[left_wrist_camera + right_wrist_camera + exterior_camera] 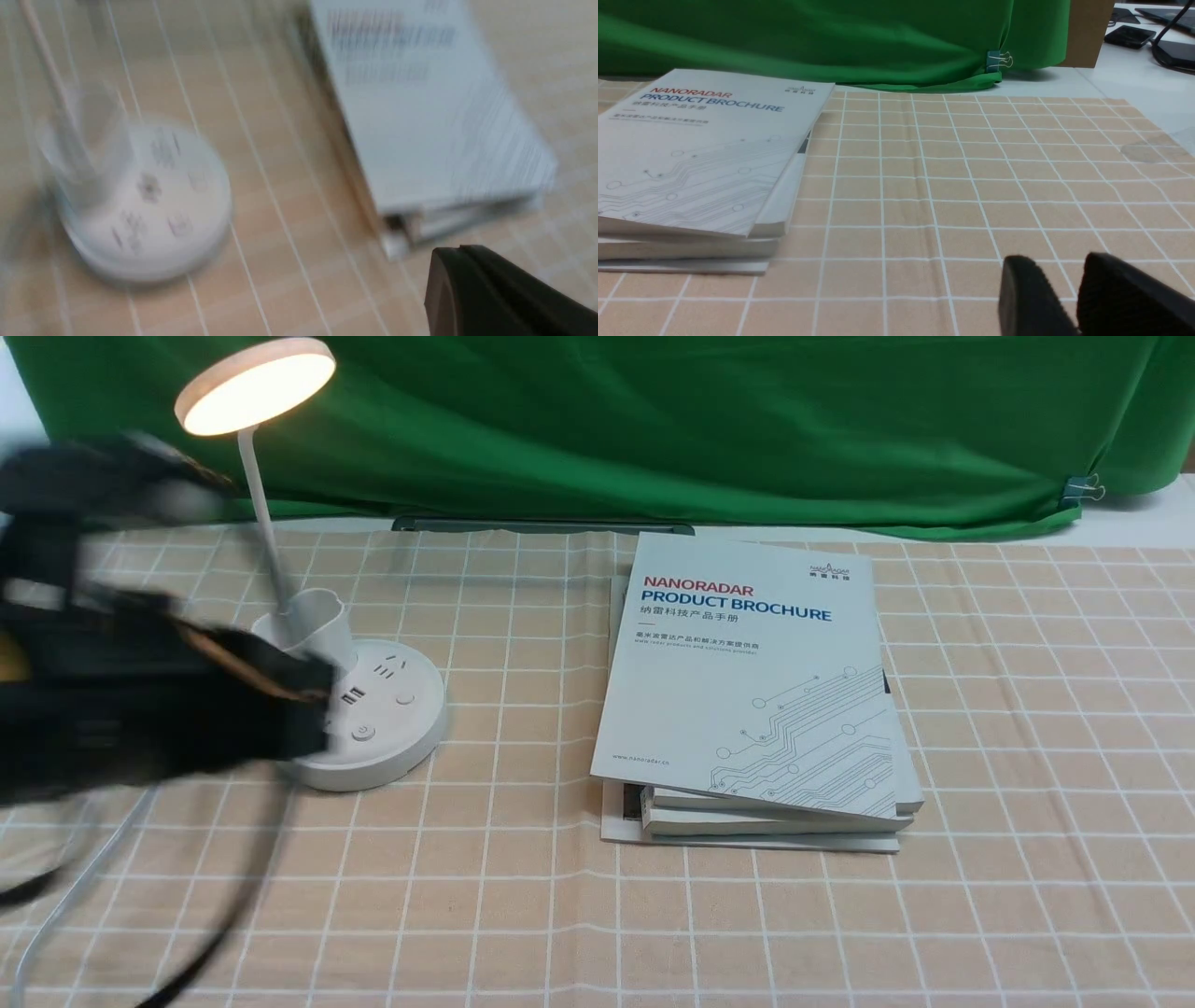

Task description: Turn on the table lamp on the light coffee tablecloth with your hand.

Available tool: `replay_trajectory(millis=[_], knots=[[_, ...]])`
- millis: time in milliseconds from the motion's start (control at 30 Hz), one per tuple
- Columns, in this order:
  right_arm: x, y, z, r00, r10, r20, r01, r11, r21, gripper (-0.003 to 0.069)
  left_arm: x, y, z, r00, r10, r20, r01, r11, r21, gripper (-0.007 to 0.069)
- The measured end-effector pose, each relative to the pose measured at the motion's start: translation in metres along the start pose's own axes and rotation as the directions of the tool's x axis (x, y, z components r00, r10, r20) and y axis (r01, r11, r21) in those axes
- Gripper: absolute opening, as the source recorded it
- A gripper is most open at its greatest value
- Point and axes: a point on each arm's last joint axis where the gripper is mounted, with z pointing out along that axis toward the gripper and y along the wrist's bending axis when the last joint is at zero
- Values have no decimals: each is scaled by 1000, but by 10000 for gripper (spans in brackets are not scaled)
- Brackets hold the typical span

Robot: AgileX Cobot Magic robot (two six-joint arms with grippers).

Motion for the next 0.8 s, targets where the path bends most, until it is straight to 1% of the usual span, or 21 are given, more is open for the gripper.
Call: replay_trajectory(millis=[100, 167, 200, 233, 267, 333, 367, 500, 533, 667, 800], knots=[[0, 0, 0, 1000, 0, 0, 0, 1000, 0, 238, -9, -3, -43, 978, 77, 195, -73, 997, -28, -1], [0, 0, 0, 1000, 0, 0, 0, 1000, 0, 238, -9, -5, -70, 943, 130, 307, -119, 991, -54, -1], [0, 0, 0, 1000, 0, 0, 0, 1000, 0, 238, -8, -5, -72, 939, 136, 315, -124, 991, -57, -1], [0, 0, 0, 1000, 0, 0, 0, 1000, 0, 238, -1, -6, -88, 910, 189, 368, -171, 982, -80, -1], [0, 0, 0, 1000, 0, 0, 0, 1000, 0, 238, 3, -6, -94, 899, 203, 389, -184, 979, -87, -1], [0, 0, 0, 1000, 0, 0, 0, 1000, 0, 238, 11, -6, -100, 884, 231, 406, -209, 973, -100, -1], [0, 0, 0, 1000, 0, 0, 0, 1000, 0, 238, 22, -5, -104, 874, 254, 415, -229, 967, -111, -1], [0, 0, 0, 1000, 0, 0, 0, 1000, 0, 238, 59, 1, -100, 878, 267, 397, -241, 964, -115, -1], [0, 0, 0, 1000, 0, 0, 0, 1000, 0, 238, 71, 3, -95, 888, 265, 376, -241, 964, -111, -1], [0, 0, 0, 1000, 0, 0, 0, 1000, 0, 238, 98, 8, -78, 921, 258, 293, -240, 966, -98, -1], [0, 0, 0, 1000, 0, 0, 0, 1000, 0, 238, 118, 14, -63, 941, 269, 206, -253, 962, -99, -1]])
